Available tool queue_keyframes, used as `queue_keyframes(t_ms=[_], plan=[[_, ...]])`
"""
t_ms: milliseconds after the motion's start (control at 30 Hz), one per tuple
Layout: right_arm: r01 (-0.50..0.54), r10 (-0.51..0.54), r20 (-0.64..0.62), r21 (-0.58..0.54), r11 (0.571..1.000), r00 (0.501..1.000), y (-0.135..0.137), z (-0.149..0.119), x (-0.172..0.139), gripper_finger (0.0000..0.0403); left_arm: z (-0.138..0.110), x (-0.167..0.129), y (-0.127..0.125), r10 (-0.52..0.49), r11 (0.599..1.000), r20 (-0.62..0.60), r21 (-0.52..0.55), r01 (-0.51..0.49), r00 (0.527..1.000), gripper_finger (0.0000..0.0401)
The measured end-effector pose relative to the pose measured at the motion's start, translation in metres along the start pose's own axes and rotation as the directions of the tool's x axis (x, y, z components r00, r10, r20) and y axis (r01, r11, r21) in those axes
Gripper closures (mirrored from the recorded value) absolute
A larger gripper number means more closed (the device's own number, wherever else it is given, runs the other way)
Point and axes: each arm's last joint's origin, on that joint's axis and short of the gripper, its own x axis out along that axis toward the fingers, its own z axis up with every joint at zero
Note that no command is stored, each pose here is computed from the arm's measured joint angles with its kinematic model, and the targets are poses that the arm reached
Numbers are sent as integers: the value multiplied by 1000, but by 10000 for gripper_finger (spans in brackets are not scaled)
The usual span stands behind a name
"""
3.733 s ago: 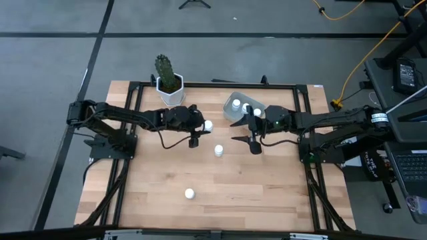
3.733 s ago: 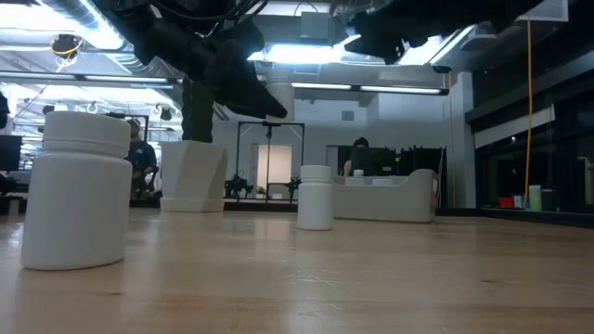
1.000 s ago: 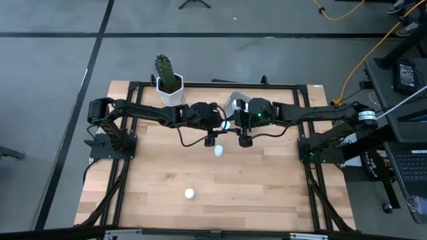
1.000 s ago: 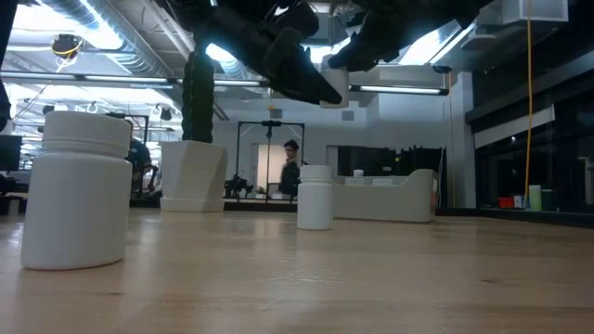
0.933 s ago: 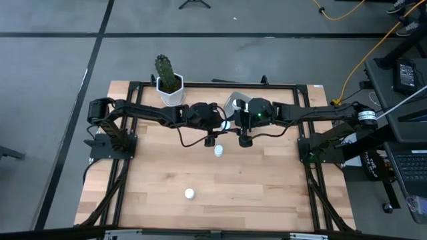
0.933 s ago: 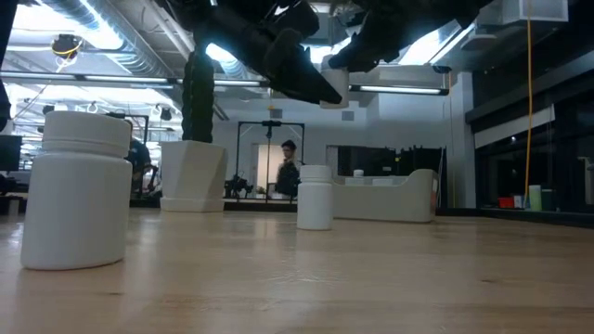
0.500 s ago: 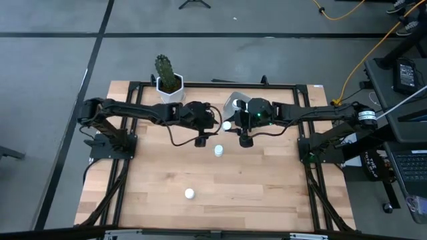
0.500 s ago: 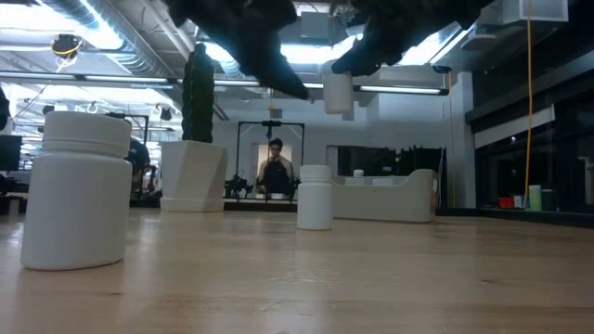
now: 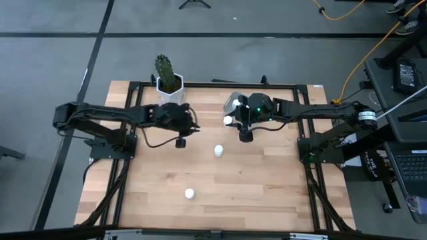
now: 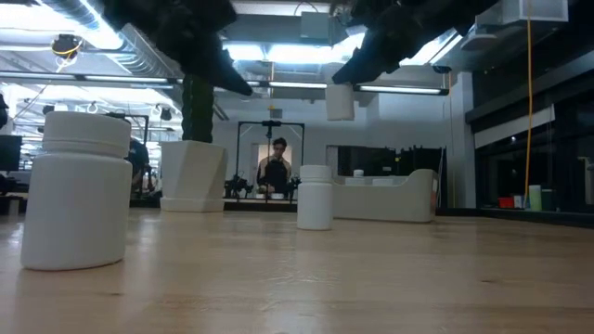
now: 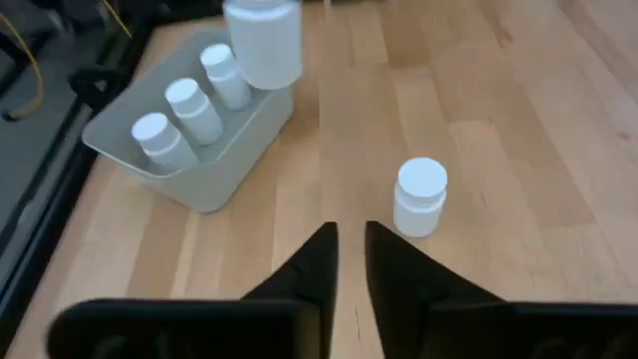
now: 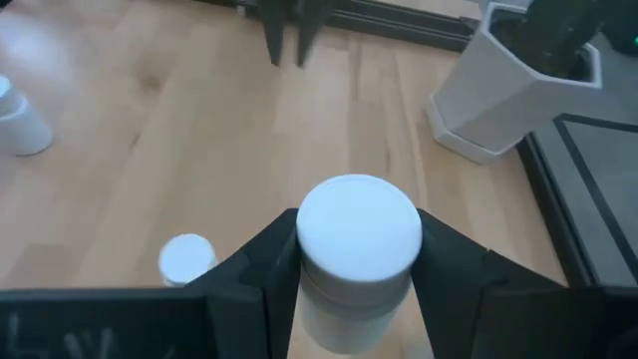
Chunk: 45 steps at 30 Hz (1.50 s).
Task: Pick and place pill bottles into a basket
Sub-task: Put the white pill bottle into the gray bin
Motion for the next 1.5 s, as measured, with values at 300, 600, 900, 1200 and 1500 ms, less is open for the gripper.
queue_keyframes(t_ms=[300, 600, 900, 1200, 1500], plan=[[58, -57, -12, 32, 998, 998, -21, -6, -3, 250, -47, -22, -11, -13, 1000, 149, -24, 17, 989, 399], [110, -111, 4, 136, 985, 994, -46, -12, -8, 250, -63, -35, -19, -119, 989, 359, 129, 77, 926, 399], [146, -138, -52, 193, 970, 989, -59, -26, 13, 250, -62, -36, -19, -111, 989, 373, 129, 68, 921, 394], [278, -235, -197, 231, 933, 952, -62, -47, 38, 250, -64, -36, -19, -117, 993, 354, 31, 113, 928, 396], [335, -305, -147, 268, 903, 941, -57, -69, 44, 250, -66, -35, -19, -121, 991, 334, -6, 130, 935, 391]])
